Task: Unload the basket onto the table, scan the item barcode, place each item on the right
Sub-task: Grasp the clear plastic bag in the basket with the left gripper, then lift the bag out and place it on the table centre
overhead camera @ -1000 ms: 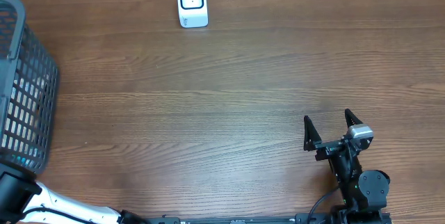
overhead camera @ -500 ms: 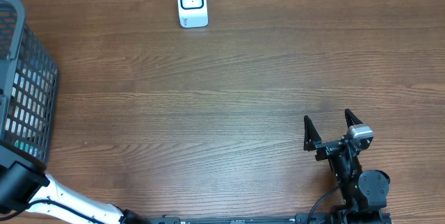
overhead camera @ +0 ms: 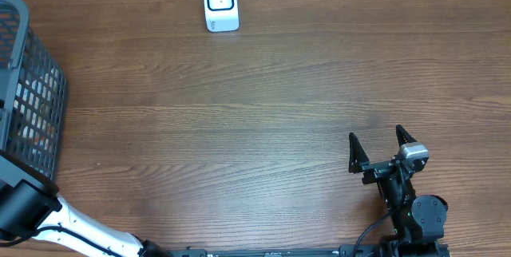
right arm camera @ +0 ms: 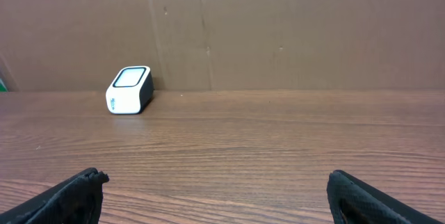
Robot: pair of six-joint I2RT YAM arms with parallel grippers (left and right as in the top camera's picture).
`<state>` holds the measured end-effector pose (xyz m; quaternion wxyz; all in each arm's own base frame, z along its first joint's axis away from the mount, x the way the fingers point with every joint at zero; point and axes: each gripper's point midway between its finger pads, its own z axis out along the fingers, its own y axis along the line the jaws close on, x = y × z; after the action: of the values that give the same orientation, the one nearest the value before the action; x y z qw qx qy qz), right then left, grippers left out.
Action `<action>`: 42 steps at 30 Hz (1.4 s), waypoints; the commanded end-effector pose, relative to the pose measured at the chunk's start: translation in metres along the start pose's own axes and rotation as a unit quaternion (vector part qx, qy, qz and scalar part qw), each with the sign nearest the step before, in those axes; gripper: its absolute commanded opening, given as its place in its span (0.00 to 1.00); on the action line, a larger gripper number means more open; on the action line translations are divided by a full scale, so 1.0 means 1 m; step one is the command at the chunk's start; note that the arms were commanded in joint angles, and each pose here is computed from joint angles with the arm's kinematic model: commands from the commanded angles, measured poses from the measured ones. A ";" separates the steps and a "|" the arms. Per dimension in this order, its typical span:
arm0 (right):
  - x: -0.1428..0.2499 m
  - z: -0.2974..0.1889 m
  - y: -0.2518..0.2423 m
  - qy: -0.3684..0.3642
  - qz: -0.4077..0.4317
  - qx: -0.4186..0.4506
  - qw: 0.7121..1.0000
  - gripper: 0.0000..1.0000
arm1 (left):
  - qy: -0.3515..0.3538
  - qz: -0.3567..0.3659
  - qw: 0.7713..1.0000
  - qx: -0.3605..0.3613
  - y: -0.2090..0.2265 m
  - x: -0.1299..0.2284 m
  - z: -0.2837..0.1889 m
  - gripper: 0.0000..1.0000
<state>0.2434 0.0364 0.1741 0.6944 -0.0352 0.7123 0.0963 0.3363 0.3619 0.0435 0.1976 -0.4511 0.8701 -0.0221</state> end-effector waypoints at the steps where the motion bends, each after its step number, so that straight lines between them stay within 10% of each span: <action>1: 0.002 0.000 0.000 -0.002 0.003 -0.002 1.000 1.00 | 0.045 -0.006 0.999 -0.022 0.007 0.020 0.011 0.04; 11: 0.002 0.000 0.000 -0.002 0.003 -0.002 1.000 1.00 | -0.031 -0.008 0.999 0.008 -0.028 -0.045 -0.090 0.04; 23: 0.002 0.000 0.000 -0.002 0.003 -0.002 1.000 1.00 | -0.274 0.009 0.952 0.132 -0.112 -0.099 -0.321 0.04; 31: 0.002 0.000 0.000 -0.002 0.003 -0.002 1.000 1.00 | -0.263 0.097 0.922 0.267 -0.199 -0.021 -0.404 0.04; 42: 0.002 0.000 0.000 -0.002 0.003 -0.002 1.000 1.00 | -0.009 0.408 0.862 0.301 -0.324 0.170 -0.321 0.04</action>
<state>0.2434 0.0364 0.1741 0.6944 -0.0353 0.7123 0.0961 0.3759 0.0303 0.3910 0.3699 -0.0797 0.9053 -0.1930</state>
